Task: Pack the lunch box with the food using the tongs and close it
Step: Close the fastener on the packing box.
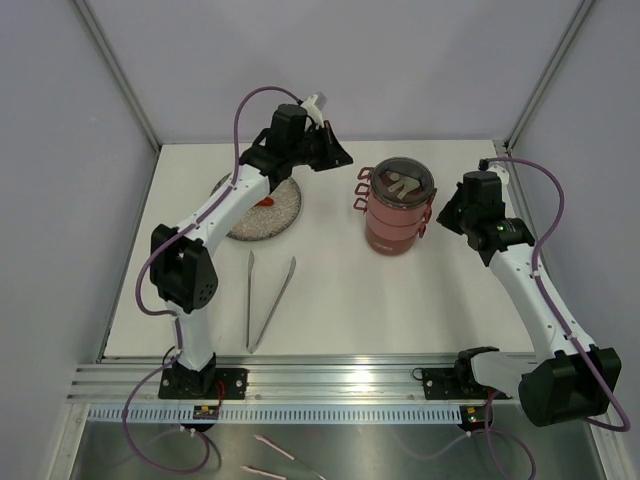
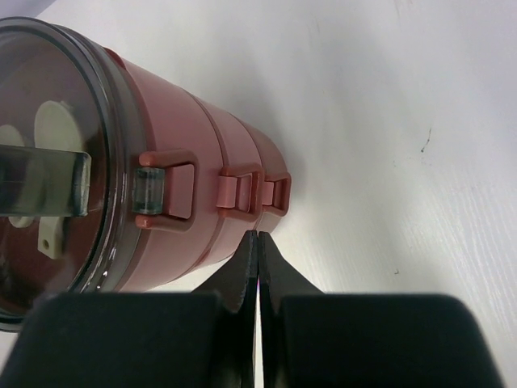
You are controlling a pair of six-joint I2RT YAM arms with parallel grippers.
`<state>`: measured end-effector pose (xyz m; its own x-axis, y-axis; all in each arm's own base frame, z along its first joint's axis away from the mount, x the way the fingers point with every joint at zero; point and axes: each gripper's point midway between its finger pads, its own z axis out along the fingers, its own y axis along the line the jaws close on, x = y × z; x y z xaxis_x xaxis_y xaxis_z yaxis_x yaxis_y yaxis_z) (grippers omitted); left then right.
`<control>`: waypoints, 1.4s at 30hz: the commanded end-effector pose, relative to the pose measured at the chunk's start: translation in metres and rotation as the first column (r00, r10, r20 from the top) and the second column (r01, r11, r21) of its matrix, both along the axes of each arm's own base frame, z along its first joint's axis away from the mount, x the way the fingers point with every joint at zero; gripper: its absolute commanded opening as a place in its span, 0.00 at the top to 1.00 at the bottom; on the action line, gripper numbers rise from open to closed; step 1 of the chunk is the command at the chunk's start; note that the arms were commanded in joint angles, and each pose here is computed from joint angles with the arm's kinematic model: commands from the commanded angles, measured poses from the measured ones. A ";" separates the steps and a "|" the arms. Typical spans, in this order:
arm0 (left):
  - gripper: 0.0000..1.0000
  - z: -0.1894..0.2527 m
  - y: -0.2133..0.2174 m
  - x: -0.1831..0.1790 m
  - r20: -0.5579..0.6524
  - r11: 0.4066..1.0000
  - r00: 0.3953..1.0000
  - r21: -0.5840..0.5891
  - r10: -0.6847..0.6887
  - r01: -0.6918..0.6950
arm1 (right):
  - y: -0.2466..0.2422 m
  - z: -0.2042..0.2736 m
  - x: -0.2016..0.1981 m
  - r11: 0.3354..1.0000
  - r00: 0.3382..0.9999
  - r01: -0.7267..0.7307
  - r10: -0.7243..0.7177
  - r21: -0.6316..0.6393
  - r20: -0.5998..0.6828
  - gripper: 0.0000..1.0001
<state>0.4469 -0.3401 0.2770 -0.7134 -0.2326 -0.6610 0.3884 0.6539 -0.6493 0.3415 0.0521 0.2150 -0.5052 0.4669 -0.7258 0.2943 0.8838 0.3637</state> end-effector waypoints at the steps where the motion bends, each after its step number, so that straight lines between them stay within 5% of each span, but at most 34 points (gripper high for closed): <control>1: 1.00 0.035 -0.014 0.001 0.084 0.998 0.996 -0.053 -0.039 0.043 | -0.003 0.021 -0.002 1.000 0.999 0.002 -0.002 -0.019 0.047 1.00; 24: 1.00 -0.038 -0.064 -0.025 -0.053 0.992 0.991 0.007 -0.123 0.124 | -0.004 0.019 -0.013 1.000 0.999 0.002 -0.001 -0.014 0.036 1.00; 33: 1.00 -0.012 -0.030 -0.016 0.037 0.996 0.999 0.079 -0.035 0.032 | -0.003 0.019 -0.013 1.000 0.999 -0.006 0.007 -0.012 0.035 1.00; 42: 1.00 -0.037 -0.011 -0.001 -0.018 0.994 1.000 0.107 0.012 -0.010 | -0.001 0.012 -0.011 1.000 1.000 -0.016 0.016 -0.012 0.021 1.00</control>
<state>0.4407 -0.3575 0.2256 -0.7548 -0.1512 -0.6383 0.3547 0.7246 -0.5909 0.3300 0.0502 0.2223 -0.5012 0.4677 -0.7281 0.2915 0.8834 0.3668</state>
